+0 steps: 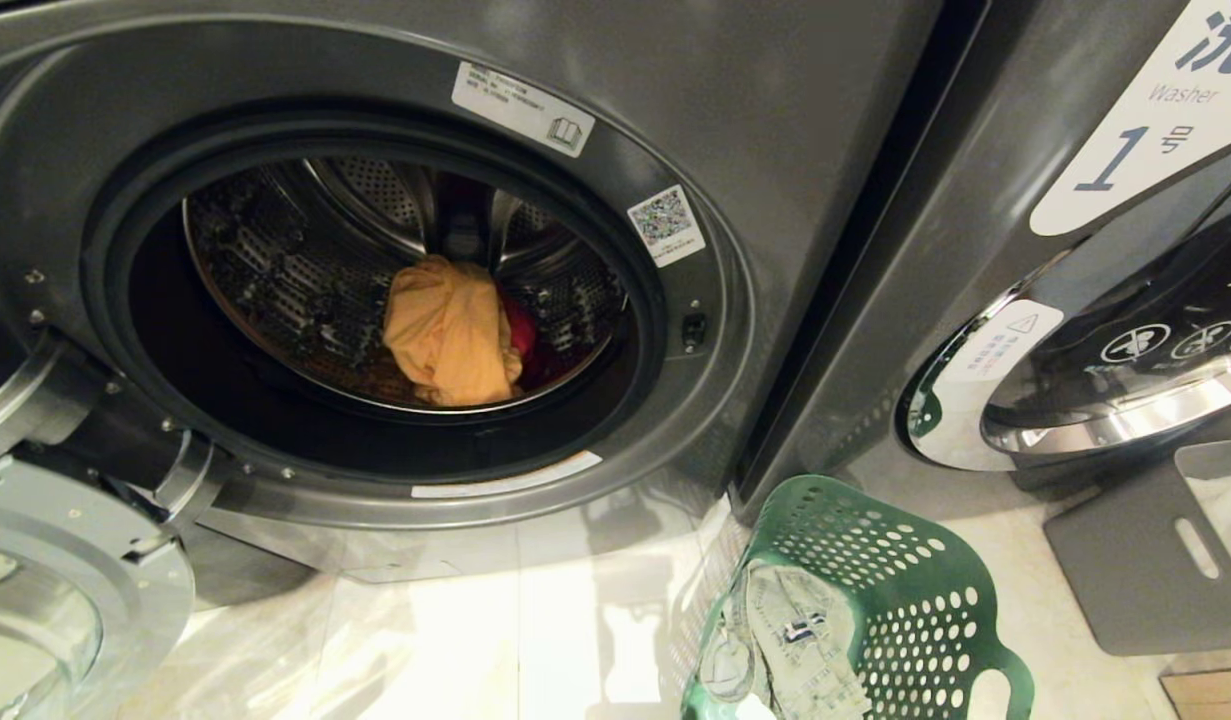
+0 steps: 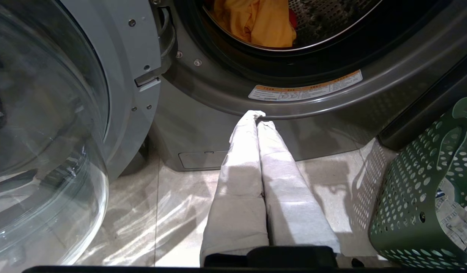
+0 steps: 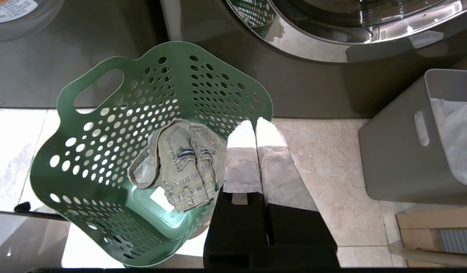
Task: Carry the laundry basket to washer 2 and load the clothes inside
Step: Place the clothes into the washing machine
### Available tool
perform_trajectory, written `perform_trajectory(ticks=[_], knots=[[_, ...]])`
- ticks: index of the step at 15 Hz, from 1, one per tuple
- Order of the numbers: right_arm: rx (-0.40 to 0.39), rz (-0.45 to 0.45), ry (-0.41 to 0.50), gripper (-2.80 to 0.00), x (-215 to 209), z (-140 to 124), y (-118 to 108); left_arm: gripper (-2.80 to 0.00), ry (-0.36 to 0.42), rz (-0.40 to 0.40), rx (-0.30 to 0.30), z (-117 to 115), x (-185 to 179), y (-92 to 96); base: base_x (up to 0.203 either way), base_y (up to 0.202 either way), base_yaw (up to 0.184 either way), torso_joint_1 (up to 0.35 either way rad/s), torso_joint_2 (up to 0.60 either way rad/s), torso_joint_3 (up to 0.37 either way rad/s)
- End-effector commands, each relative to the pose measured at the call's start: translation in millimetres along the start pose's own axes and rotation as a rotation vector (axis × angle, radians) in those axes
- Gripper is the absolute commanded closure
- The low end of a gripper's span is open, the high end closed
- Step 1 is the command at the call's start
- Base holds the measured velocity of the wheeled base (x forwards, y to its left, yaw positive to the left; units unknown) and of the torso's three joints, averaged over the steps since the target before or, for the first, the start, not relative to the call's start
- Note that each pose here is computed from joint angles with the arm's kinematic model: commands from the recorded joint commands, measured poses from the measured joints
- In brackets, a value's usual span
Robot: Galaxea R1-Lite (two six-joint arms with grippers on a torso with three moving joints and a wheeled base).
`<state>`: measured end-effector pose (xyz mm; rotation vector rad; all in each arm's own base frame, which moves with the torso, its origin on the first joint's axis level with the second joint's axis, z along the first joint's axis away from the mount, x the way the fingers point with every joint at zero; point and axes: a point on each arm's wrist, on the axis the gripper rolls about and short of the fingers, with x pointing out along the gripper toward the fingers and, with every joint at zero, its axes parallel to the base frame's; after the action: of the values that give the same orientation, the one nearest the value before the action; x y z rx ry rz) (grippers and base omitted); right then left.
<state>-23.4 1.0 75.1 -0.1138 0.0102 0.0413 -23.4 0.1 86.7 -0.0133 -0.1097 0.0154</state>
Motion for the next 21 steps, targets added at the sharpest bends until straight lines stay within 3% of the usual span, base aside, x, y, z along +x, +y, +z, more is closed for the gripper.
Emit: perform_trajectory(ticks=[1, 13, 16, 21], knots=[[-0.001, 0.001, 0.000, 0.00, 0.0, 0.0, 0.0, 0.00, 0.039, 0.001, 0.000, -11.3, 2.0, 0.1, 0.000, 0.000, 0.000, 0.000, 0.00, 0.000], [-0.006, 0.001, 0.000, 0.00, 0.0, 0.0, 0.0, 0.00, 0.039, 0.001, -0.002, -11.3, 2.0, 0.1, 0.000, 0.000, 0.000, 0.000, 0.00, 0.000], [-0.004, 0.001, 0.000, 0.00, 0.0, 0.0, 0.0, 0.00, 0.039, 0.001, -0.002, -11.3, 2.0, 0.1, -0.154, 0.000, 0.001, 0.004, 0.01, 0.002], [-0.004, 0.002, -0.001, 0.00, 0.0, 0.0, 0.1, 0.00, 0.039, 0.001, -0.002, -11.3, 2.0, 0.1, -0.012, 0.000, 0.000, 0.000, 0.00, 0.000]])
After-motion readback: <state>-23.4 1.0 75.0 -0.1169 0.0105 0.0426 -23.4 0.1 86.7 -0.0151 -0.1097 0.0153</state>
